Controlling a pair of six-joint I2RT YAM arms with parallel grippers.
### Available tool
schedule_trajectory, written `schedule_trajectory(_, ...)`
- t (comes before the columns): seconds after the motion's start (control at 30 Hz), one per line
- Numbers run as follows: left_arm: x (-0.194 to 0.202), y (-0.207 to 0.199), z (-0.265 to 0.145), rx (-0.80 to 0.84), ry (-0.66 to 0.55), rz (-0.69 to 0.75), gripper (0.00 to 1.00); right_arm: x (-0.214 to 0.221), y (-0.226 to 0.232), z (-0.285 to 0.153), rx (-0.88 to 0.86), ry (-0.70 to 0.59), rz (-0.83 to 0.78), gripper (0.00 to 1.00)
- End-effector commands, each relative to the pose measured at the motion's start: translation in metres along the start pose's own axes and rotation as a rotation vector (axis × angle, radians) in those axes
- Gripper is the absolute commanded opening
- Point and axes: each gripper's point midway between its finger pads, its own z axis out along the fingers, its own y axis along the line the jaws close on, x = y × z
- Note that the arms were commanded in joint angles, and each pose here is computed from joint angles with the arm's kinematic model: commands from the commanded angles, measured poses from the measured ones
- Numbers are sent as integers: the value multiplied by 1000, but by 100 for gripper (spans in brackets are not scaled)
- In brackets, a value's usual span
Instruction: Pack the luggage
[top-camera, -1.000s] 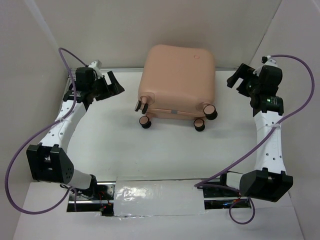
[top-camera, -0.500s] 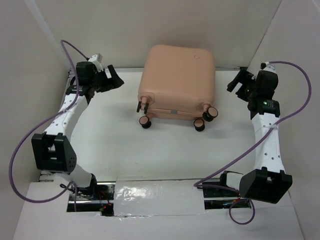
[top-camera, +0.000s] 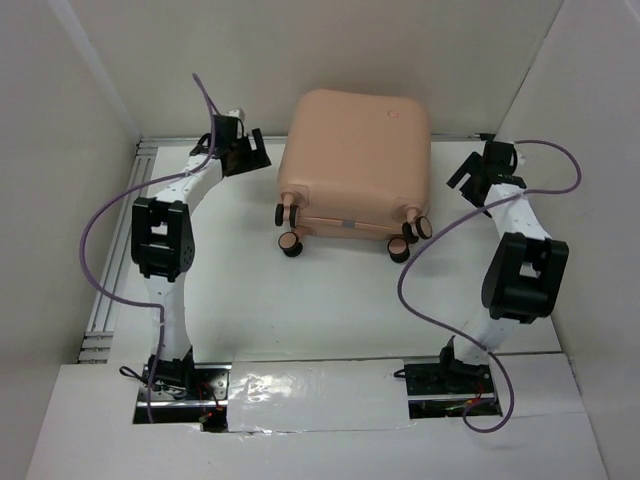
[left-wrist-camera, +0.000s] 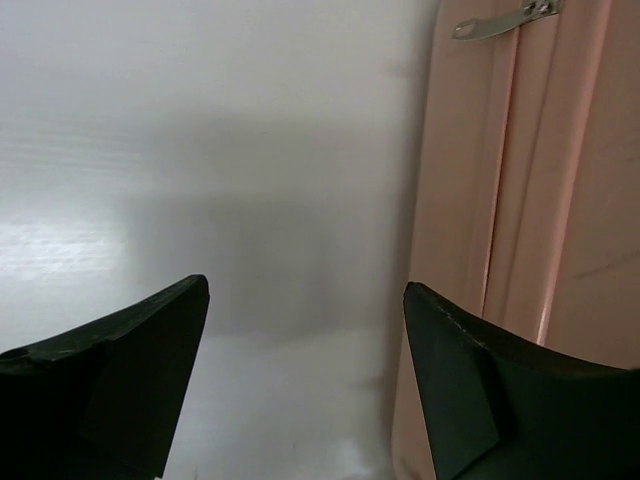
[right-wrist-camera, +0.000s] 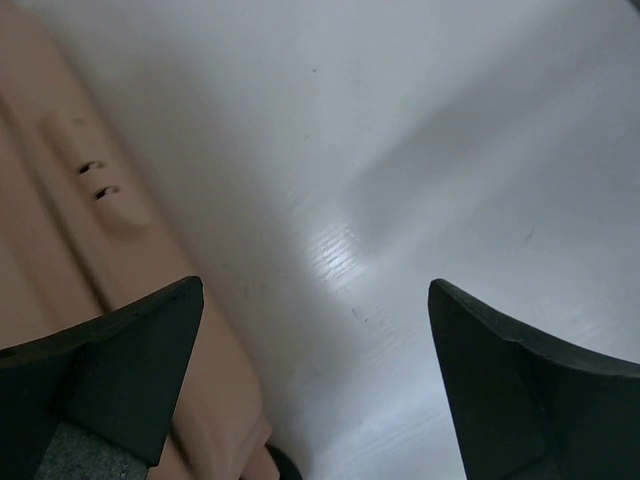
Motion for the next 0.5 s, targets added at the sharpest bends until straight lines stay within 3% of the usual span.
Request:
schedule_trajectory(0.0, -10, -29, 17, 31, -32, 64, 91, -35, 13, 25, -11, -103, 44, 100)
schedule_trajectory(0.07, -5, -37, 29, 54, -19, 80, 91, -44, 19, 40, -18, -115, 46, 100)
schedule_trajectory(0.17, -4, -65, 40, 232, -21, 159, 90, -45, 33, 70, -5, -106, 31, 100)
schedule_trajectory(0.2, 8, -67, 43, 278, 0, 183, 90, -24, 40, 89, 2, -55, 6, 100)
schedule_trajectory(0.33, 24, -93, 26, 490, 1, 292, 90, -8, 67, 122, -43, -6, -63, 100)
schedule_trajectory(0.47, 44, -107, -1, 629, 6, 417, 88, 8, 108, 131, -195, 9, -165, 99)
